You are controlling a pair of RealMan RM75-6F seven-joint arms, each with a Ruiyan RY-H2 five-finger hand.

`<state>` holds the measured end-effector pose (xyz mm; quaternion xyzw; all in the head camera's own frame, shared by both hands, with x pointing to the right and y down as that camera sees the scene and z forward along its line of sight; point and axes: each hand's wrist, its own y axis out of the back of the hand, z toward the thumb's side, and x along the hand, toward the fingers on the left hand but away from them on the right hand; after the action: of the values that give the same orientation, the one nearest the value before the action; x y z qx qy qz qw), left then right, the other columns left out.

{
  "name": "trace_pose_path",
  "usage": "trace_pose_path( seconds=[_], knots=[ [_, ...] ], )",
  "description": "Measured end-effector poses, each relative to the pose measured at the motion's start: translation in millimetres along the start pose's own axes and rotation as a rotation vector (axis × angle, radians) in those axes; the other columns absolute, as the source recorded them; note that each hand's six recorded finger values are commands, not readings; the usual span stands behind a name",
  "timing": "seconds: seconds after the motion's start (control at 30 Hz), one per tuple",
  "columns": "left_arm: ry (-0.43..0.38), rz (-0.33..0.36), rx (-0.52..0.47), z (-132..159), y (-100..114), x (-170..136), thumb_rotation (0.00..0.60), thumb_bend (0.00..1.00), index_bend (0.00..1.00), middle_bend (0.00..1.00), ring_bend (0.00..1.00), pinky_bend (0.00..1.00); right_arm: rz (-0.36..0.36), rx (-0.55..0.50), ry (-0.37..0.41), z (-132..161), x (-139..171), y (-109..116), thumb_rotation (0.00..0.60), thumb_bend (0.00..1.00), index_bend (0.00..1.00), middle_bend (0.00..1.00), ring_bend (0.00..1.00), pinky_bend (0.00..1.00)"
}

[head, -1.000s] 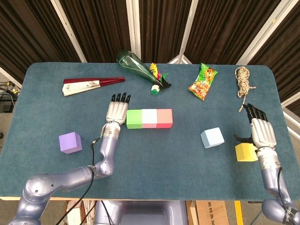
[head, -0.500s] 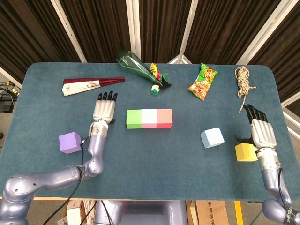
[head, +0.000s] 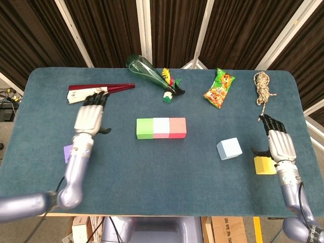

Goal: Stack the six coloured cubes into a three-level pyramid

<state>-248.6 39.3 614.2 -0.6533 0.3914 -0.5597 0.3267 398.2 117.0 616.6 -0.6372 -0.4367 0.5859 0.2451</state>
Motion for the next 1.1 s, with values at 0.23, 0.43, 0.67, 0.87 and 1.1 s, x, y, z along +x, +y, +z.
trace_pose_path(
  seconds=[0.23,0.43,0.67,0.87,1.1],
  knots=[
    [0.079,0.074,-0.016,-69.7,27.7,-61.9,0.600,0.04,0.00,0.00,0.00,0.00,0.032,0.044,0.022,11.2,7.1,-2.2,0.600,0.22,0.00,0.00,0.00,0.00],
    [0.091,0.081,-0.029,-91.7,36.6,-93.6,0.600,0.03,0.00,0.00,0.00,0.00,0.083,0.095,0.050,22.8,14.1,-9.2,0.600,0.22,0.00,0.00,0.00,0.00],
    [0.080,0.095,-0.048,-96.2,45.5,-103.1,0.600,0.03,0.00,0.00,0.00,0.00,0.179,0.227,0.112,34.3,12.1,-25.3,0.600,0.22,0.00,0.00,0.00,0.00],
    [0.071,0.097,-0.062,-96.3,48.0,-105.2,0.600,0.03,0.00,0.00,0.00,0.00,0.234,0.321,0.113,26.1,4.8,-40.2,0.600,0.22,0.00,0.00,0.00,0.00],
    [0.065,0.101,-0.068,-95.1,48.5,-106.7,0.600,0.03,0.00,0.00,0.00,0.00,0.262,0.318,0.095,20.4,1.3,-60.4,0.600,0.22,0.00,0.00,0.00,0.00]
  ],
)
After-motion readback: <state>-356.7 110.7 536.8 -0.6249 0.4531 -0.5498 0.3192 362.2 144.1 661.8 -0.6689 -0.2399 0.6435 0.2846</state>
